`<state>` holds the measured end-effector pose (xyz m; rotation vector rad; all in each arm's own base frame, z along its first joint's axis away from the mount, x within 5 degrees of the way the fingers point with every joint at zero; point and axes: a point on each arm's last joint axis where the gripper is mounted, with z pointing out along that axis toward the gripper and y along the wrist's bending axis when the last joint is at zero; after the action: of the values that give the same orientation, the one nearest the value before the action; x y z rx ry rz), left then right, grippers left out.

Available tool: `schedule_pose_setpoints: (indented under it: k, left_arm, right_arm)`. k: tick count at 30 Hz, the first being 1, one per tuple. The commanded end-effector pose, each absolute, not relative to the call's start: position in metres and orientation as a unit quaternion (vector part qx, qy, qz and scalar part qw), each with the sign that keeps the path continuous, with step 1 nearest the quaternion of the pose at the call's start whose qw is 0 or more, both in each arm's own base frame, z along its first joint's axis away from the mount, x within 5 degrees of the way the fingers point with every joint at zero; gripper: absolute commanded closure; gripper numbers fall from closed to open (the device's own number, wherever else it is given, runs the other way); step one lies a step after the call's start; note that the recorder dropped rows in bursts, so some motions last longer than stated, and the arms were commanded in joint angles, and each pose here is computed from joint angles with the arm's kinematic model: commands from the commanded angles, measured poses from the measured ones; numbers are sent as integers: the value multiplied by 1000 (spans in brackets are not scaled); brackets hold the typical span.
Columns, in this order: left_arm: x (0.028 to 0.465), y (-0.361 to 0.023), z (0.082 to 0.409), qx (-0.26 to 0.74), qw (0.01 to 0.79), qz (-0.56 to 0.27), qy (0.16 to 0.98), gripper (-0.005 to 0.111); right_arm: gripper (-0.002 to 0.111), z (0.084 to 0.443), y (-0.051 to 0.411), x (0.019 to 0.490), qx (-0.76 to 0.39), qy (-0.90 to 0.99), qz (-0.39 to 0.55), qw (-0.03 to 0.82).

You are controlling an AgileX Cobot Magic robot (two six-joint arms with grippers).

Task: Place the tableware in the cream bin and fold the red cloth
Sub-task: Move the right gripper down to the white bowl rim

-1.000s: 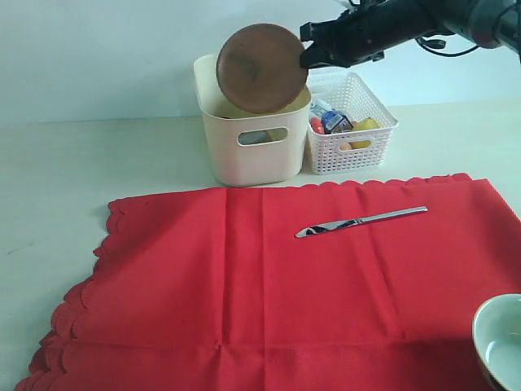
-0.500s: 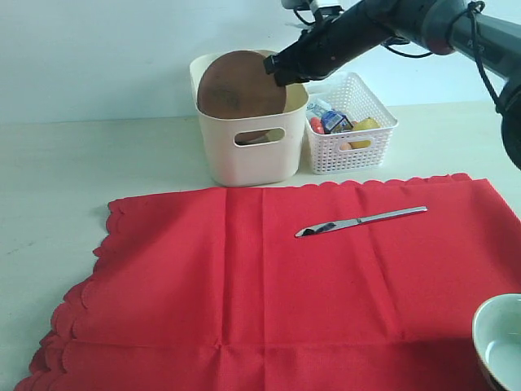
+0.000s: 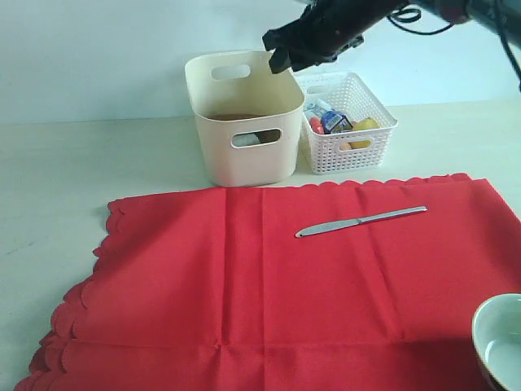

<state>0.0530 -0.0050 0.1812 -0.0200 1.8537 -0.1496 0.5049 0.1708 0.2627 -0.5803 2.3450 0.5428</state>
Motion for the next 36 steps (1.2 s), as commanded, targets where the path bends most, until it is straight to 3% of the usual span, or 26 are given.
schedule_pose_setpoints:
  k: [1, 6, 18, 26, 36]
  left_arm:
    - [53, -5, 181, -10, 602, -64, 796, 107]
    - [53, -5, 181, -10, 602, -64, 796, 107]
    - [53, -5, 181, -10, 602, -64, 796, 107]
    - [53, -5, 181, -10, 602, -64, 796, 107]
    - [53, -5, 181, -10, 602, -64, 796, 107]
  right_arm:
    - [65, 312, 155, 477, -242, 911, 140, 304]
    - [72, 320, 132, 465, -208, 941, 56, 262]
    - [83, 255, 107, 404, -222, 970, 37, 89]
    - [85, 265, 85, 352, -229, 967, -11, 112]
    - [85, 232, 38, 292, -151, 986, -69, 29]
